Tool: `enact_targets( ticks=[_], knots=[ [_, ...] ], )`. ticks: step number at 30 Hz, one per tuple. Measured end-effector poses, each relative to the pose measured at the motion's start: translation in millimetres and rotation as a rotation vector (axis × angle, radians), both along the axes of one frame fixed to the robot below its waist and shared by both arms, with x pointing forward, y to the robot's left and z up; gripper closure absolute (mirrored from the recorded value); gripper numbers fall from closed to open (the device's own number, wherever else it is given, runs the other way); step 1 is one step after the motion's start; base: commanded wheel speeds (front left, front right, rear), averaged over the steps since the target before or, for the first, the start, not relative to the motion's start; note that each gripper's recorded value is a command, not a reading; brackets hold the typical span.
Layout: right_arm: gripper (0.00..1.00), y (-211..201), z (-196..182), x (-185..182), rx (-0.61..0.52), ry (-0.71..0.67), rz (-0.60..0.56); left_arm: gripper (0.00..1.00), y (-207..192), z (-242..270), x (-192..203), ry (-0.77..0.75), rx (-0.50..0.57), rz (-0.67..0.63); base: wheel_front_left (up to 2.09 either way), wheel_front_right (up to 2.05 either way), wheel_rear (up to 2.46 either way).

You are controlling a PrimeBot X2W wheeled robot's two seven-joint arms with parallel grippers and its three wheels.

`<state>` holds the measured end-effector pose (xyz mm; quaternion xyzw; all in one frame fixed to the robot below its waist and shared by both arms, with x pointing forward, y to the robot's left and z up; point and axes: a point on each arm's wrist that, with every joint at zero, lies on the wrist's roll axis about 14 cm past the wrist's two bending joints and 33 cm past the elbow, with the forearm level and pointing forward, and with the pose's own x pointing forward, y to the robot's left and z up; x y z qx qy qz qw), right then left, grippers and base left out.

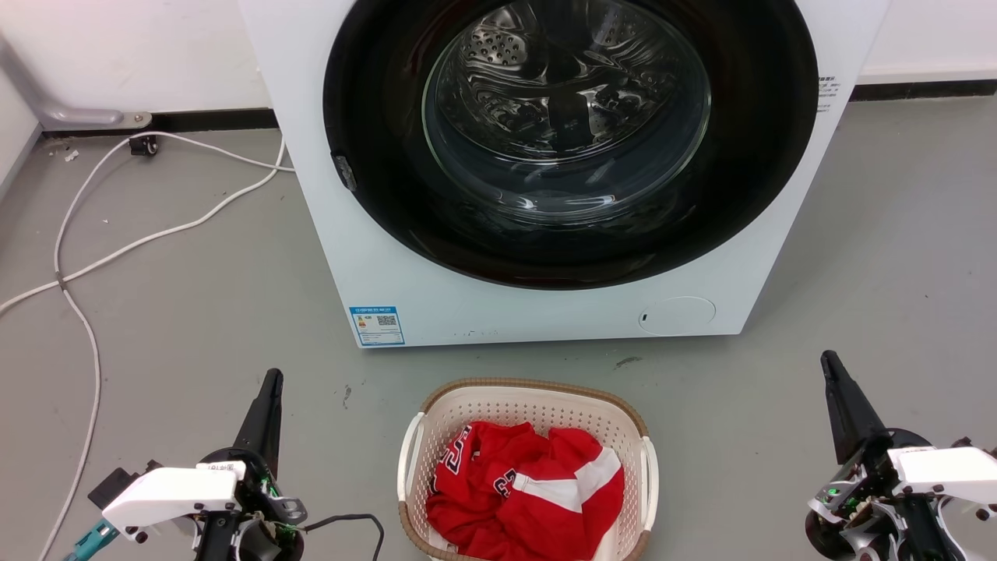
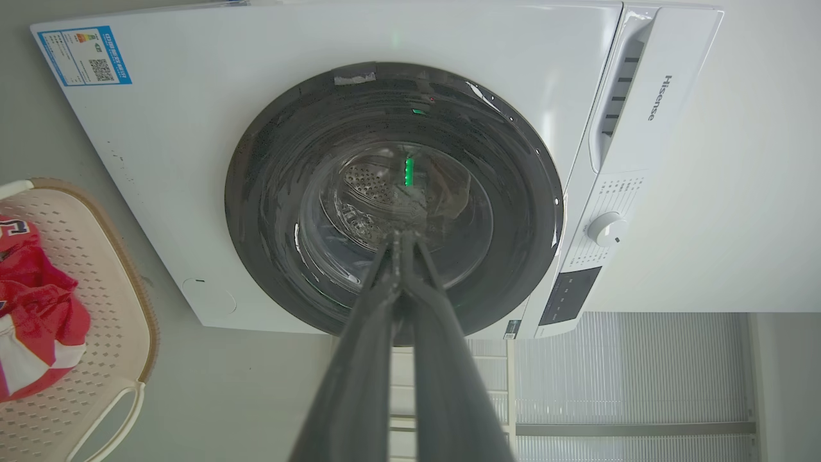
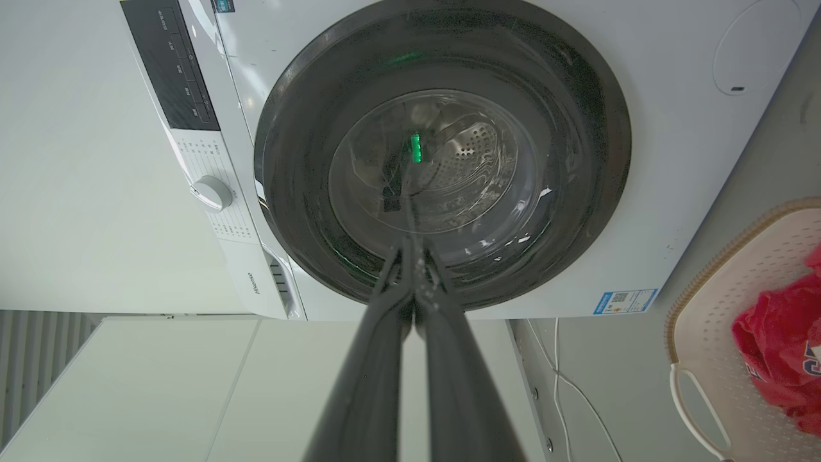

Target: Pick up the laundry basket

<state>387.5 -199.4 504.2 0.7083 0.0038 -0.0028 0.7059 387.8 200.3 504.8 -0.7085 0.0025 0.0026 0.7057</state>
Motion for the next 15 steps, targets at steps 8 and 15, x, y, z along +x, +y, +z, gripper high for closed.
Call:
enact_targets(
  ticks=[8, 15],
  knots=[
    [1.0, 0.0, 0.0, 0.0, 0.0, 0.0, 0.0, 1.0, 0.0, 0.0, 0.0, 0.0, 0.0, 0.0, 0.0, 0.0, 0.0],
    [1.0, 0.0, 0.0, 0.0, 0.0, 0.0, 0.0, 1.0, 0.0, 0.0, 0.0, 0.0, 0.0, 0.0, 0.0, 0.0, 0.0]
  ],
)
